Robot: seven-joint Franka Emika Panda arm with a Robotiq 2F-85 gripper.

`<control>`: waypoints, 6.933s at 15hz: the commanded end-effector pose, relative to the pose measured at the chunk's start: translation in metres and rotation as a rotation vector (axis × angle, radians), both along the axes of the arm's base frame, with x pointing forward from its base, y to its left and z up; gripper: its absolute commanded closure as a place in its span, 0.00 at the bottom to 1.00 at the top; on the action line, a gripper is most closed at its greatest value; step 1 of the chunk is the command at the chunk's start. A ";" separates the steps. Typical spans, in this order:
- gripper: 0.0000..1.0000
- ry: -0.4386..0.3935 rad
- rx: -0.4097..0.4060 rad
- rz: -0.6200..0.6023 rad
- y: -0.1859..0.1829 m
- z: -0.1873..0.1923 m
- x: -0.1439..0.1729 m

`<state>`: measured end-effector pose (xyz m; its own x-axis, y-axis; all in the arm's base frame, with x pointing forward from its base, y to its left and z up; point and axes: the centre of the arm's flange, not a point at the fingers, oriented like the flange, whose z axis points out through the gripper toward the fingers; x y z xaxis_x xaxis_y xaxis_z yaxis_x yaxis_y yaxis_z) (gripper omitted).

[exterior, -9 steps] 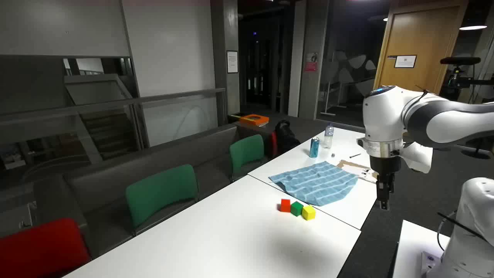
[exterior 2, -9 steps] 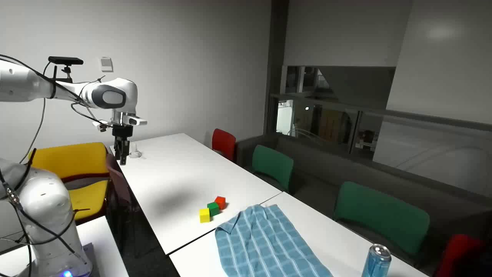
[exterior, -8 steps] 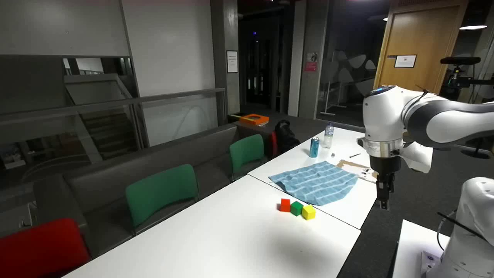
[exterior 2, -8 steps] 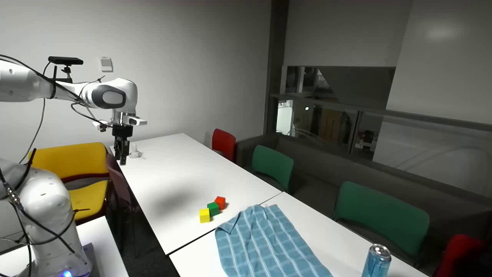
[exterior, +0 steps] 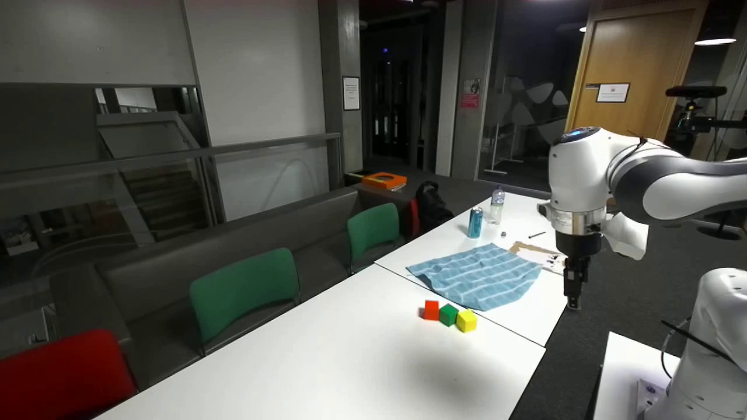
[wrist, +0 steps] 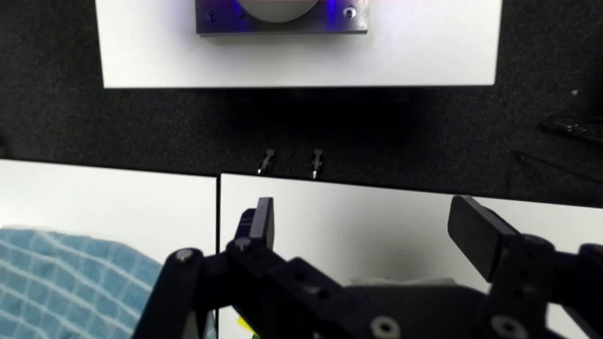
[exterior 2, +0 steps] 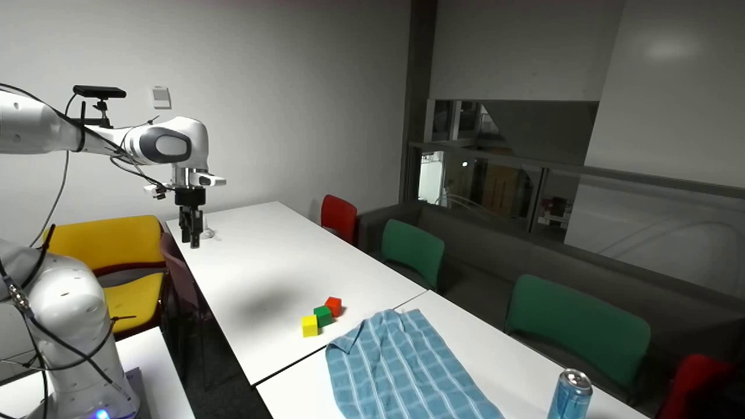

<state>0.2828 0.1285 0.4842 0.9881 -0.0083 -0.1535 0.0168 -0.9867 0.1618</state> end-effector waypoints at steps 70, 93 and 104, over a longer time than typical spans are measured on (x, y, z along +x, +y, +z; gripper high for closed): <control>0.00 -0.155 0.266 -0.524 -0.189 -0.279 0.255; 0.00 -0.137 0.086 -0.598 -0.193 -0.331 0.287; 0.69 -0.132 0.049 -0.646 -0.181 -0.324 0.292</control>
